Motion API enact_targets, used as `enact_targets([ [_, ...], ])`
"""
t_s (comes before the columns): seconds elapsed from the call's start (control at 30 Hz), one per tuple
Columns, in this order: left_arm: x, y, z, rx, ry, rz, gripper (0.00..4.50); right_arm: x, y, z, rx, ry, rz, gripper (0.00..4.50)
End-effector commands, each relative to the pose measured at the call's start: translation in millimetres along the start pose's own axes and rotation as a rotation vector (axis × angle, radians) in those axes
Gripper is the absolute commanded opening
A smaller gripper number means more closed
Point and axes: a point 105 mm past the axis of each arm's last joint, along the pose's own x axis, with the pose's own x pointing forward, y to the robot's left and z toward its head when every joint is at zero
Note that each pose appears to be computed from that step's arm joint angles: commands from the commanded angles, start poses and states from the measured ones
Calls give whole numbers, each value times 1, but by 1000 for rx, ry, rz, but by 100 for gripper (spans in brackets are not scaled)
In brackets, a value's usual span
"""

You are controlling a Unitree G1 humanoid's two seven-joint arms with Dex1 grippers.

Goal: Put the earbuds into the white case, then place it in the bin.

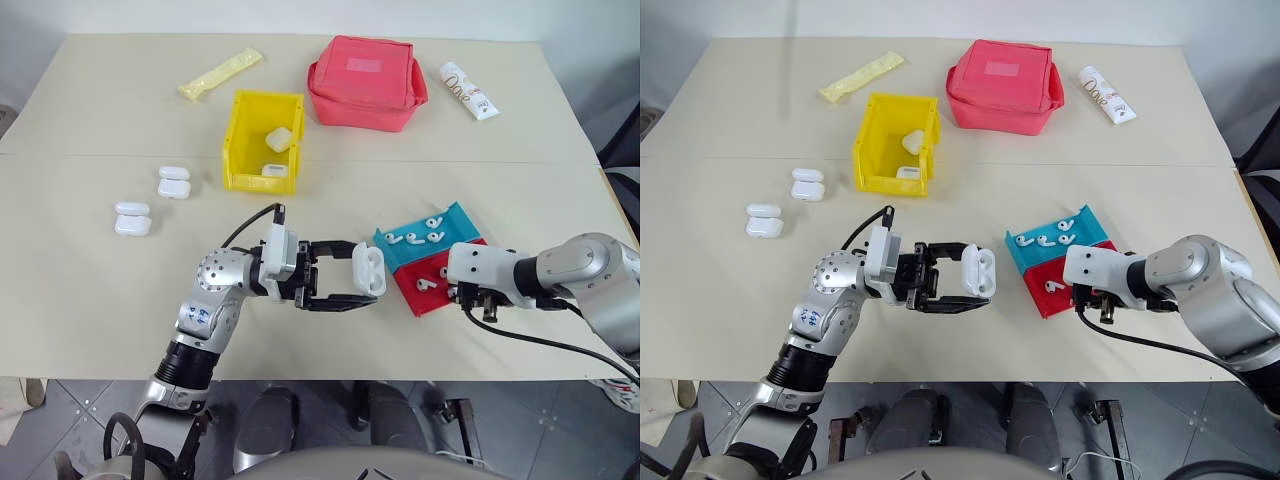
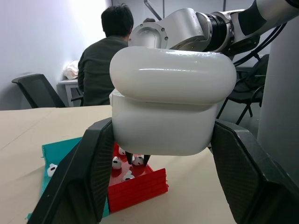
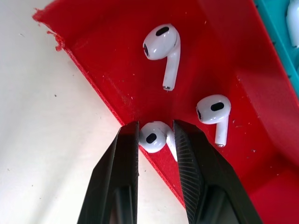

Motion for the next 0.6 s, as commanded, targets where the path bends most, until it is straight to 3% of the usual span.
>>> enact_targets([
  [0.03,2,-2,9,31,-23,-7,276,-11,-6,11,-10,-43,-25,118],
  [0.3,4,0,9,32,-29,-7,276,-27,-4,13,33,-62,-46,118],
  [0.6,6,0,9,31,-36,-16,276,-30,11,-13,100,15,-24,118],
])
